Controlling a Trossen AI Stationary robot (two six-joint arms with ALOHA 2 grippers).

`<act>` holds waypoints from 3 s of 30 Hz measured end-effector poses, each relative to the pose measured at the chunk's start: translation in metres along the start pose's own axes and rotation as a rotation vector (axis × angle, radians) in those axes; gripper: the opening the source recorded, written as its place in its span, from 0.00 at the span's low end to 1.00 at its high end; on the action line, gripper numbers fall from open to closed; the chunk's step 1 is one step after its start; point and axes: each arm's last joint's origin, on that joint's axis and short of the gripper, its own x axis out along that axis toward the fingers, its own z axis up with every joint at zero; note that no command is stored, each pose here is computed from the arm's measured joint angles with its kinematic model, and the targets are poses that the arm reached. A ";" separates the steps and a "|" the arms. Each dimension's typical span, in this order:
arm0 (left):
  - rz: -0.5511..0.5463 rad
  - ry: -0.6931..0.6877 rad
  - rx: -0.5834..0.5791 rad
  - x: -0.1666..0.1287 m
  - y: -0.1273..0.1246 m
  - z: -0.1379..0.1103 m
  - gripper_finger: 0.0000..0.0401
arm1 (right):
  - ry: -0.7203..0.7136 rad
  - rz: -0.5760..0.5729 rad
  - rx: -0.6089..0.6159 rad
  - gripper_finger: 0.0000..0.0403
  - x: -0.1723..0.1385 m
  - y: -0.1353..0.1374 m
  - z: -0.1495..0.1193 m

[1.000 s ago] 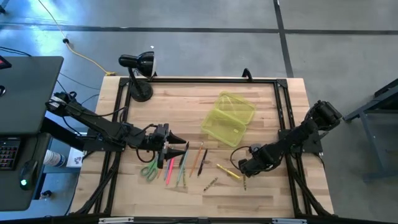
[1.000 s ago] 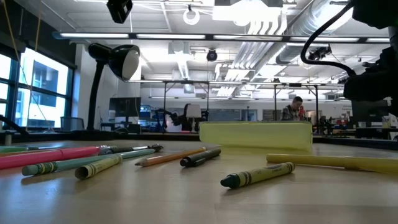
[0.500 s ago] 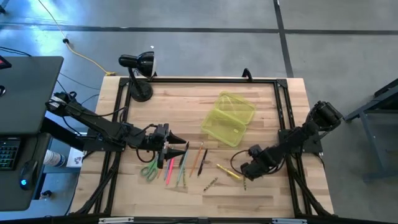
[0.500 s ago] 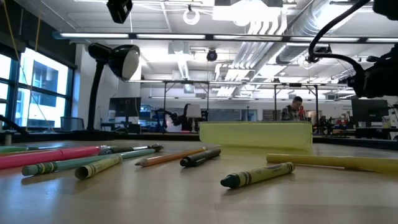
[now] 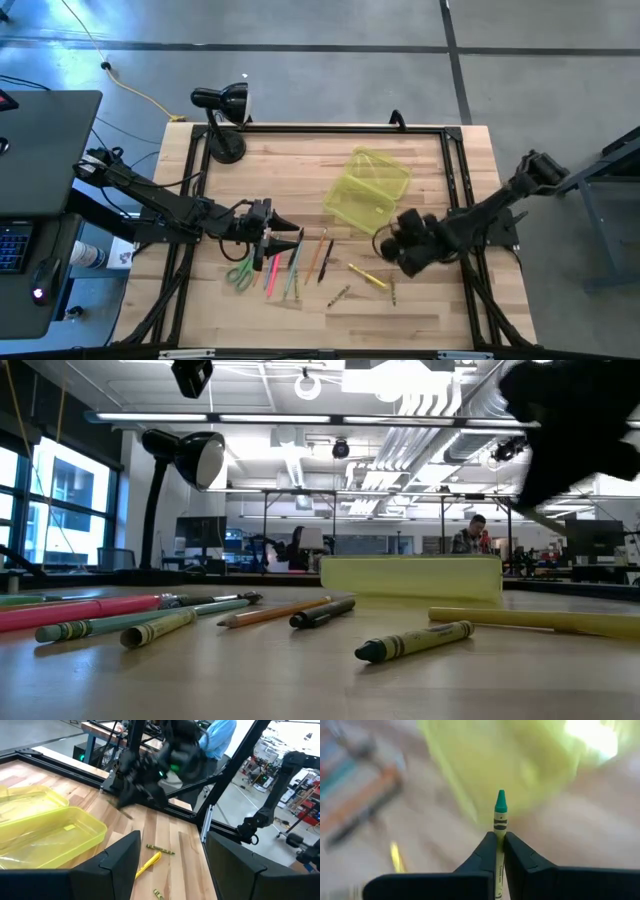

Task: Pick & place school supplies into a supply box
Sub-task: Put the light green crayon into the yellow supply box, then put the green scissors into the yellow supply box

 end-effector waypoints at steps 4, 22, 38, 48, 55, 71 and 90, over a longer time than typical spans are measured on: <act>0.006 0.012 0.005 0.000 0.001 -0.001 0.65 | -0.072 0.004 -0.070 0.01 0.011 -0.003 0.038; 0.007 0.015 0.006 0.000 0.001 -0.002 0.65 | 0.205 0.286 -0.386 0.00 0.106 0.001 0.097; -0.123 0.104 -0.016 0.000 -0.002 -0.005 0.65 | 0.265 0.296 -0.449 0.18 0.132 0.003 0.089; -0.123 0.100 -0.016 0.000 -0.003 -0.005 0.65 | 0.186 0.342 -0.420 0.26 0.109 0.002 0.102; 0.020 0.082 0.013 0.000 0.003 -0.008 0.65 | -0.024 0.387 -0.411 0.25 0.058 0.000 0.120; 0.048 0.065 0.062 0.000 0.005 -0.007 0.65 | -0.283 0.585 -0.425 0.25 -0.040 0.014 0.086; 0.042 0.282 -0.140 0.000 0.011 -0.025 0.65 | -0.294 0.474 -0.422 0.25 -0.032 0.036 0.045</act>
